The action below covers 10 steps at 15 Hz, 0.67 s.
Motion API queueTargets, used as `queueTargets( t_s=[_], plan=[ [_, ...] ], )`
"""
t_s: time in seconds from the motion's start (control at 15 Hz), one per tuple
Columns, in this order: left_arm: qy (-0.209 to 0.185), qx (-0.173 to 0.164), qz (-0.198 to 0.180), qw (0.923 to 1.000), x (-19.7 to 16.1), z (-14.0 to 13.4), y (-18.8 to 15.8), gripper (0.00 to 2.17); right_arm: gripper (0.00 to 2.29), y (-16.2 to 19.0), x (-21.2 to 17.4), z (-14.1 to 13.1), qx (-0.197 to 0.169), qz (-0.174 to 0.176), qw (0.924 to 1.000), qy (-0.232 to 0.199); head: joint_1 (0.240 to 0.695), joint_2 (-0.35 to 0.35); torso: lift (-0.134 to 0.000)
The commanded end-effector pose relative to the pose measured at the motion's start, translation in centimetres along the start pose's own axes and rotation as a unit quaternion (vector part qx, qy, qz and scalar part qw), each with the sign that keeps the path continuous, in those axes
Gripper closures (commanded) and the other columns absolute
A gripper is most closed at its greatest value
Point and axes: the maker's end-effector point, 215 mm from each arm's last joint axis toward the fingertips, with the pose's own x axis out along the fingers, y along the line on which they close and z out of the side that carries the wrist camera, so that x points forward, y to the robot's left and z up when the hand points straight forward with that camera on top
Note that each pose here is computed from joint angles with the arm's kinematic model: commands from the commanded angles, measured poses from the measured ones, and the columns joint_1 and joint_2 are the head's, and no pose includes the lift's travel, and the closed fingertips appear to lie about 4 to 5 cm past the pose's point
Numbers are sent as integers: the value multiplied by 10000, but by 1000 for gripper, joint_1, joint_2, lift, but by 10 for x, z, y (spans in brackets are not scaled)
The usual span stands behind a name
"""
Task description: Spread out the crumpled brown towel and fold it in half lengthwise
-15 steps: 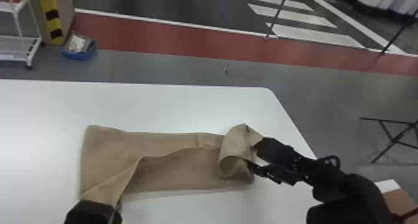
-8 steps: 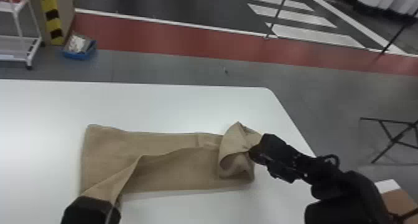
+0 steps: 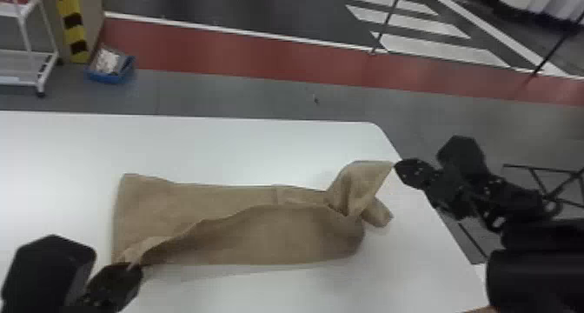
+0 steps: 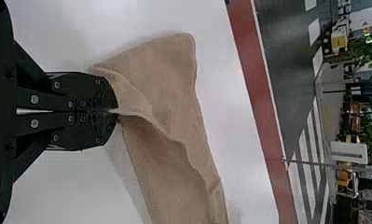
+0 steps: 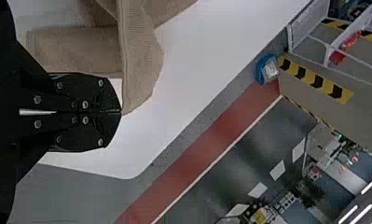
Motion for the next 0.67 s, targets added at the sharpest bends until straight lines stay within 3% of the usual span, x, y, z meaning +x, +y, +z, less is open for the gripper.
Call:
queueTargets(
  t_s=[0.0,0.07,0.2,0.47,0.6],
  plan=[
    [-123,17,399,9991,-15,29,49,1352,1507,-40,-15,9,462,-323,9984,-82,695,-350,-125],
    [-397,59,459,9981,-20,56,59,1352,1507,-50,-21,7,663,-430,9969,-30,695,-350,-125],
    [-619,82,792,9949,-29,77,100,1352,1511,-66,-24,-1,1111,-652,9916,151,695,-350,-125],
    [-846,165,982,9914,-19,107,154,1349,1511,-100,-21,-14,2099,-1279,9680,514,695,-350,-125],
    [-793,327,1085,9904,1,122,191,1349,1511,-120,-3,-5,2424,-1326,9586,681,677,-350,-125]
  ],
)
